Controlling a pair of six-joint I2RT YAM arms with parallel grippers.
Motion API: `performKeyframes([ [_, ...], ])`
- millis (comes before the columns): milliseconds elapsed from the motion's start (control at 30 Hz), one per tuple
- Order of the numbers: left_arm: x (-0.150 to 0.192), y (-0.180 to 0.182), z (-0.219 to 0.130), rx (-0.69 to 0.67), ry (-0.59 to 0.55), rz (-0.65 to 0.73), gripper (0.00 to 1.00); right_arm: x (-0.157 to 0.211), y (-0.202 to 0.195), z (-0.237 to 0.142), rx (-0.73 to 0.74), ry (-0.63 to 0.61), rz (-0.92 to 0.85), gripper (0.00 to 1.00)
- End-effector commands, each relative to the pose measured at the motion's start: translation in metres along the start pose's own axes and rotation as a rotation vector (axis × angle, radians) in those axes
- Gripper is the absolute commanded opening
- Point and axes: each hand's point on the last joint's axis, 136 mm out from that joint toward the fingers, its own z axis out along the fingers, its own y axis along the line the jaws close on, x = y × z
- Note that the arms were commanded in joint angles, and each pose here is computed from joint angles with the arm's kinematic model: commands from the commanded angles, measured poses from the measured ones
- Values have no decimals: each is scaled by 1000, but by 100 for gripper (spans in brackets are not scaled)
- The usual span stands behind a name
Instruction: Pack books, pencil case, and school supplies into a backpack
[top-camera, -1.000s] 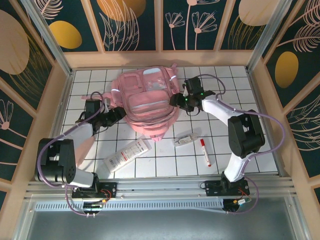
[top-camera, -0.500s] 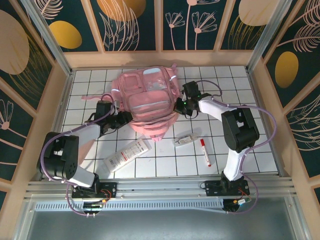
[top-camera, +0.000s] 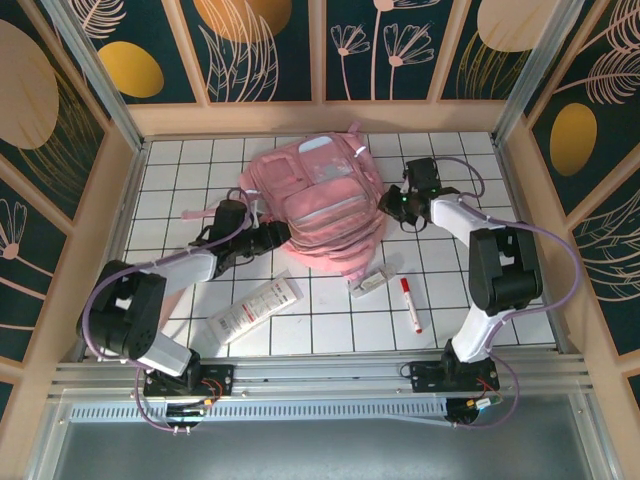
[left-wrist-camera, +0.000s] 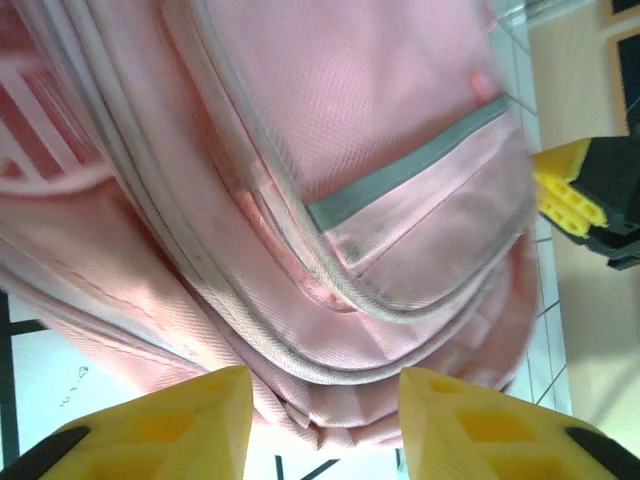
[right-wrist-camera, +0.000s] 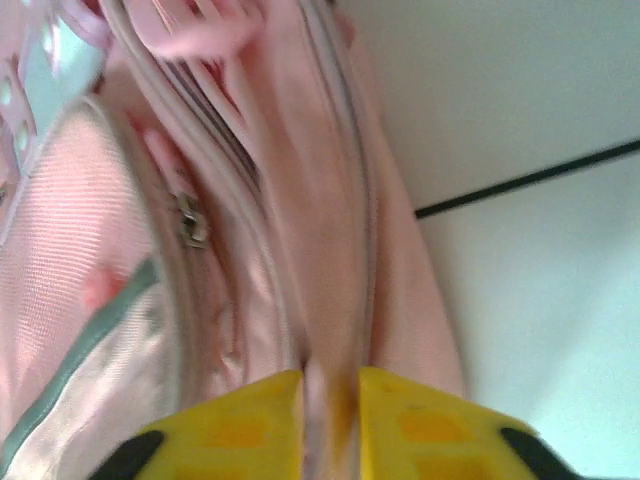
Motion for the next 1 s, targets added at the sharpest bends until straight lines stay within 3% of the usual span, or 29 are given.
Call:
performKeyframes([
  [0,-32,-11,-34,-55,-126,49,48,-27,9,-28,50,-108,-114,31],
  [67,-44,11,-57,-107,-178,10,46,-30,29,-40,67,-129,-223,35],
  [167,-49,49,-74,-178,-199,-17,34,-15,76,-43,52,-134,-423,37],
  [300,-35,65,-52,-185,-69,84,34,32,146,-26,-53,-100,-669,43],
  [400,-32,80,-40,-217,-26,102,33,61,173,-5,-65,-61,-779,52],
  [600,-33,79,-25,-152,-3,92,32,97,187,32,49,-20,-956,53],
  [967,-34,89,-5,-98,-22,102,33,138,163,64,224,51,-1225,63],
])
